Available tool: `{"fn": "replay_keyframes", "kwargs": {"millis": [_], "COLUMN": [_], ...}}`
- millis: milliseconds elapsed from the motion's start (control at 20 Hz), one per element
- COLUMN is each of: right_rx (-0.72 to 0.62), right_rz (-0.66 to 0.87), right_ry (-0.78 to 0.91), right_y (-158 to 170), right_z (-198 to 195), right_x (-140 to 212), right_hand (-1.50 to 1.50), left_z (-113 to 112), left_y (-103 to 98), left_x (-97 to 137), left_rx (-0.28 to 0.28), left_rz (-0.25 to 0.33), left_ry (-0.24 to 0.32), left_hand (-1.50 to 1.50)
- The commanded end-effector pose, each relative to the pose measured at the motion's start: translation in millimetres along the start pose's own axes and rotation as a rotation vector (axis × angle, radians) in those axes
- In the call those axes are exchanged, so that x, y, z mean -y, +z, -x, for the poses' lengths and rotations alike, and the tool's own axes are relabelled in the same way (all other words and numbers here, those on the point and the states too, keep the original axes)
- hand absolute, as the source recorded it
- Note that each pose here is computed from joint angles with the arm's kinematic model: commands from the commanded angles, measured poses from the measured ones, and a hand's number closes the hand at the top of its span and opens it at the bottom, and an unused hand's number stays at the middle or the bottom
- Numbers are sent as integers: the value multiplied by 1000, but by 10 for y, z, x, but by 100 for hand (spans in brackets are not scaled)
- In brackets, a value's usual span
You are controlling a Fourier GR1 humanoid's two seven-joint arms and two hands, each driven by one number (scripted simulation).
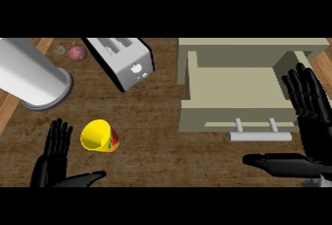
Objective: Pick up the cup, place it into the drawer and close the drawer
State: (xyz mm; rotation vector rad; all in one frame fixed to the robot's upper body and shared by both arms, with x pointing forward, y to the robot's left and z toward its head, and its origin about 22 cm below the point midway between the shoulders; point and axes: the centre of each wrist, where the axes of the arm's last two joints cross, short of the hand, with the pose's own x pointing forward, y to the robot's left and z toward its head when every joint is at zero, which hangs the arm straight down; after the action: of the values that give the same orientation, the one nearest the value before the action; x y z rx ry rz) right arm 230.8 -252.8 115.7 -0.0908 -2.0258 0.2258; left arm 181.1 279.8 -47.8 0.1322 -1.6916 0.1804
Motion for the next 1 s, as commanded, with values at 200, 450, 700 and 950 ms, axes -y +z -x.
{"fn": "replay_keyframes", "kwargs": {"millis": [200,450,700,950], "right_rx": [15,-6,13,3], "right_rz": [-4,-12,-6,-21], "right_ry": [-3,-7,-23,-5], "right_y": [22,134,-33,-51], "right_z": [-31,84,-12,124], "right_x": [31,184,107,131], "right_hand": [-150,-150,-150,-150], "left_z": [526,718,974,1098], "left_y": [-198,-160,-127,-299], "left_x": [-205,-297,-522,-498], "left_rx": [-40,-31,-22,12], "left_rz": [-47,-54,-54,-70], "left_ry": [-23,4,28,15], "left_hand": [-150,-150,-150,-150]}}
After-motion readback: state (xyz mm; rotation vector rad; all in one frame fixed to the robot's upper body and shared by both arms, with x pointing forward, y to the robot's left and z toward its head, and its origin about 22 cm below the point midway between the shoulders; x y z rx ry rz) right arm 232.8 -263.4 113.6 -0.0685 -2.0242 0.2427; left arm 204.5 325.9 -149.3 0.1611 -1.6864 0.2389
